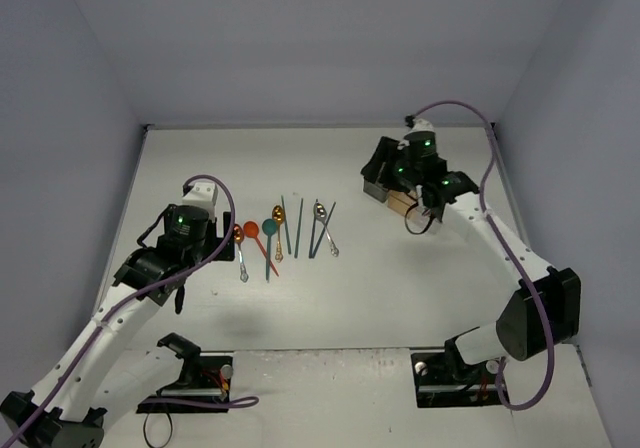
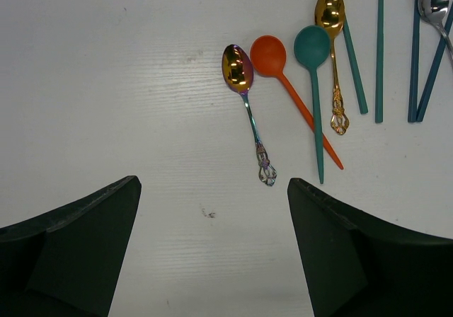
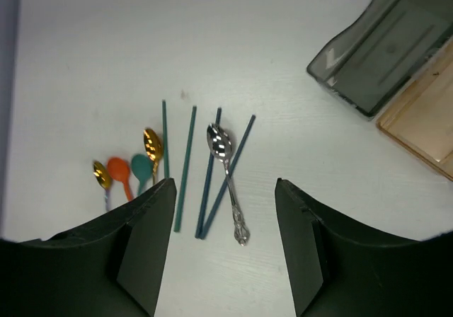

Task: Sort the eating utensils into containers

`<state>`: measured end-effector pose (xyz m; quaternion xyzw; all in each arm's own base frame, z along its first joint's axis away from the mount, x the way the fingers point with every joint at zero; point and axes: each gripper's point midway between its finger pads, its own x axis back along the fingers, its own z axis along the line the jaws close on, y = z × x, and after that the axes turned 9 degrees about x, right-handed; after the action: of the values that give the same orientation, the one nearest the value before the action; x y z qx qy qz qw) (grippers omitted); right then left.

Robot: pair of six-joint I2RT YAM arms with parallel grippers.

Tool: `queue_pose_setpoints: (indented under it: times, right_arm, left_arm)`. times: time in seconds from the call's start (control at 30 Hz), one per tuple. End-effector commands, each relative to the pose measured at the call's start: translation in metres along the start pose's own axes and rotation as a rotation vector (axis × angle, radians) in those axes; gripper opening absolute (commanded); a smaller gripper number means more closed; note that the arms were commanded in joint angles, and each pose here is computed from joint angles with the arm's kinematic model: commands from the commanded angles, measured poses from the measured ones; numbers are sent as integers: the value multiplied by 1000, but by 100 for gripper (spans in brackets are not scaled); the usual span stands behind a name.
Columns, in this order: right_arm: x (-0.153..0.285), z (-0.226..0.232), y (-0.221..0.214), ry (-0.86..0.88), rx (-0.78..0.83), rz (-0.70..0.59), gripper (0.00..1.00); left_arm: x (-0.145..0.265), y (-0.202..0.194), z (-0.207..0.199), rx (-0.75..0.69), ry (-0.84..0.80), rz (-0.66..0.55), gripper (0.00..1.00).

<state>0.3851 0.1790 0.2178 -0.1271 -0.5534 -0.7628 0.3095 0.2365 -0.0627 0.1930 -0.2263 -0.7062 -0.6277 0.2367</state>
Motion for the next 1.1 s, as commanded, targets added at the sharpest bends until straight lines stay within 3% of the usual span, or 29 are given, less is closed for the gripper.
queue_pose_setpoints:
  times: [0.0, 0.27, 0.5, 1.07]
  right_arm:
    - [-16, 6, -15, -157, 310, 14, 53]
    - [-62, 32, -80, -174, 557, 161, 53]
    - [-91, 42, -122, -150, 601, 259, 52]
    - [-120, 33, -172, -134, 619, 375, 41]
  left_arm:
    - [1, 19, 3, 16, 15, -74, 83]
    - [2, 20, 7, 21, 31, -80, 83]
    - [2, 20, 9, 21, 42, -83, 83]
    - [-2, 18, 8, 10, 44, -68, 83]
